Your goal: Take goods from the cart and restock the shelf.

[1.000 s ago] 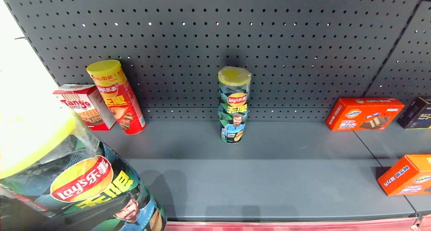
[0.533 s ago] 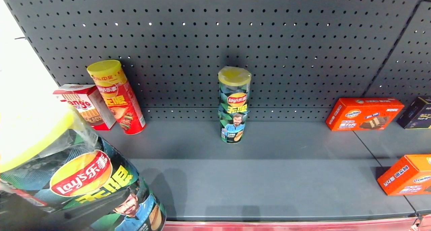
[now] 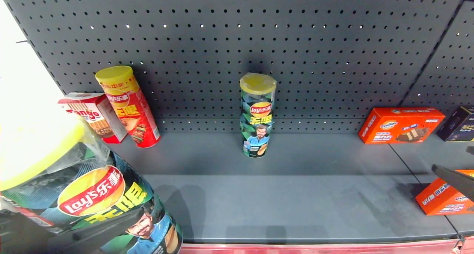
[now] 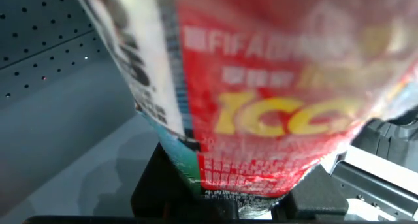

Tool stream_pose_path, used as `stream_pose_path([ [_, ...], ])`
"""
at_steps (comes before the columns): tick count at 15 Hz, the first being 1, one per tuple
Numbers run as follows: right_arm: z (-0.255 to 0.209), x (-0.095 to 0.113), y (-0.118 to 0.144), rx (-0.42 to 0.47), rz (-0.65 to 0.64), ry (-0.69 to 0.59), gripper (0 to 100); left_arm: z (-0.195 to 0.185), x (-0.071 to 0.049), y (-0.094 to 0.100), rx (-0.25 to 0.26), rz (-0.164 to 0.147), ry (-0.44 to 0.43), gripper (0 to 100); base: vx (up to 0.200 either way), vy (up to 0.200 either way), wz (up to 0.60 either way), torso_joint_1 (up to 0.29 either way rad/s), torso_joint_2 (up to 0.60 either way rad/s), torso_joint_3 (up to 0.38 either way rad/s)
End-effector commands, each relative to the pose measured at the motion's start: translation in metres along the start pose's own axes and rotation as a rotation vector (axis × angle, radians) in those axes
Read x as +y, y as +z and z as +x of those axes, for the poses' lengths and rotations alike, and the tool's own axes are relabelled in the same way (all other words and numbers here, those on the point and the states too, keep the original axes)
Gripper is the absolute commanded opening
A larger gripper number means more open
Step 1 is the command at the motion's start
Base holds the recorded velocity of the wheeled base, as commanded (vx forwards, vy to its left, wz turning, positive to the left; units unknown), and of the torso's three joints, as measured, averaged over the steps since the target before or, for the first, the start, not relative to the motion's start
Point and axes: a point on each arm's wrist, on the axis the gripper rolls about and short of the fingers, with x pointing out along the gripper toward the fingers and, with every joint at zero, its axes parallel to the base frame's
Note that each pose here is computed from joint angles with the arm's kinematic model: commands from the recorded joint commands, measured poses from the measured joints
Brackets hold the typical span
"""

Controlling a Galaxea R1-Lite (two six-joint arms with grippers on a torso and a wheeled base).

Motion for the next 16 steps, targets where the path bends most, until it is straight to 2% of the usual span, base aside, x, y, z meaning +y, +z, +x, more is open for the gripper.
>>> stream_pose_path([
  [1, 0.033, 0.001, 0.004, 0.055, 0.005, 0.058, 100, 0.000, 0.000, -0.001, 0.004, -0.004, 0.005, 0, 0.000, 0.000, 0.00, 0.000, 0.00, 0.000],
  [5, 0.074, 0.004, 0.013, 0.094, 0.010, 0.104, 100, 0.000, 0.000, -0.001, 0.004, -0.002, 0.012, 0, 0.000, 0.000, 0.00, 0.000, 0.00, 0.000],
  [7, 0.095, 0.012, 0.022, 0.048, 0.003, 0.172, 100, 0.003, 0.002, 0.002, 0.000, -0.002, 0.011, 0, 0.000, 0.000, 0.00, 0.000, 0.00, 0.000],
  [10, 0.119, 0.016, 0.030, 0.018, -0.014, 0.345, 100, 0.009, 0.005, 0.002, 0.016, -0.009, 0.007, 0, 0.000, 0.000, 0.00, 0.000, 0.00, 0.000],
  [11, 0.133, 0.016, 0.027, 0.009, -0.033, 0.403, 100, 0.012, 0.007, 0.005, 0.017, -0.010, 0.006, 0, 0.000, 0.000, 0.00, 0.000, 0.00, 0.000],
  [12, 0.134, 0.016, 0.028, 0.007, -0.035, 0.404, 100, 0.012, 0.007, 0.005, 0.017, -0.010, 0.004, 0, 0.000, 0.000, 0.00, 0.000, 0.00, 0.000],
  [14, 0.162, 0.013, 0.022, -0.076, -0.073, 0.535, 100, 0.018, 0.011, 0.010, 0.016, -0.011, 0.000, 0, 0.000, 0.000, 0.00, 0.000, 0.00, 0.000],
  [16, 0.179, 0.012, 0.019, -0.112, -0.084, 0.617, 100, 0.019, 0.011, 0.009, 0.018, -0.012, -0.005, 0, 0.000, 0.000, 0.00, 0.000, 0.00, 0.000],
])
